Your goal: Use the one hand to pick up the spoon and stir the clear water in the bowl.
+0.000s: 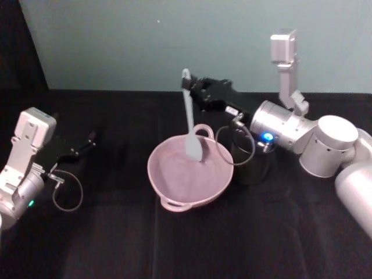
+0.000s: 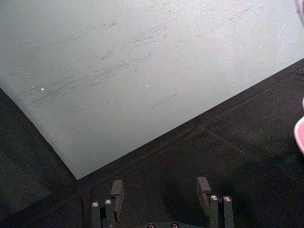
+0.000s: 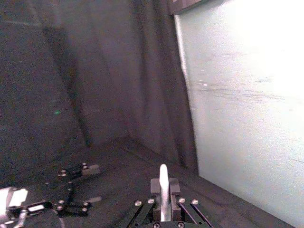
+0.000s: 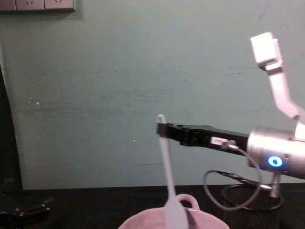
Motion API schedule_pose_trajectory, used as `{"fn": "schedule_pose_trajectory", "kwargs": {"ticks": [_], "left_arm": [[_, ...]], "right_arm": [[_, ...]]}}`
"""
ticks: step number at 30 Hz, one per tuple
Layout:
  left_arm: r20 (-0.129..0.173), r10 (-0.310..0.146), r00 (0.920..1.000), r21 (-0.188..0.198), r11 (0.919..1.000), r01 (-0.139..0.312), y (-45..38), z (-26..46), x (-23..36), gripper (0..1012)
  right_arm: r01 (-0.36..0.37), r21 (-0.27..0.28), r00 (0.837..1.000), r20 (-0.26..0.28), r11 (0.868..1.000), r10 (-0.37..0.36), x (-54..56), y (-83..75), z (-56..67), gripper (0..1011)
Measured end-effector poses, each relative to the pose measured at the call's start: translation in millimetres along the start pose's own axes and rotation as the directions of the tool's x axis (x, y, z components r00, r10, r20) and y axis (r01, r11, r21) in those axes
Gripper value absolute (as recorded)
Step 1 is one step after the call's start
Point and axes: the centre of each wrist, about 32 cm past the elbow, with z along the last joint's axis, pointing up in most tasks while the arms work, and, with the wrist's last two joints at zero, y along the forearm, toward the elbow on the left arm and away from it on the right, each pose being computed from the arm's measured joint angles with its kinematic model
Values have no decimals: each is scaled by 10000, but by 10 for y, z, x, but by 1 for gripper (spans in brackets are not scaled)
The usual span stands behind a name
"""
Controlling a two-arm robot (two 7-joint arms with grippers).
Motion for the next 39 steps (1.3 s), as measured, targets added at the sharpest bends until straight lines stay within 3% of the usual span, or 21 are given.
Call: {"fn": "schedule_pose_trajectory", "kwargs": {"ticks": [5, 10, 16, 24, 33, 39], "left_arm": [[0, 1, 10000, -1, 10000, -1, 0, 0, 0, 1011], [0, 0, 10000, 0, 10000, 0, 0, 0, 0, 1011], [0, 1, 10000, 0, 10000, -1, 0, 0, 0, 1011], [0, 0, 10000, 0, 10000, 0, 0, 0, 0, 1011], [0, 0, 10000, -1, 10000, 0, 0, 0, 0, 1011], [0, 1, 10000, 0, 10000, -1, 0, 0, 0, 1011]], "right_arm": [[373, -11, 9993, 16, 9993, -373, 21, -178, 0, 123], [418, -35, 9990, -147, 9991, -418, -56, -338, -21, 123], [51, -43, 9997, -225, 10000, -52, -201, -343, -35, 122], [-657, 70, 9976, -213, 9978, 658, -389, -185, -40, 122], [-769, 180, 9969, -161, 9969, 772, -422, -151, -17, 122], [-320, 782, 9994, 185, 9964, 307, -405, -303, 181, 122]]}}
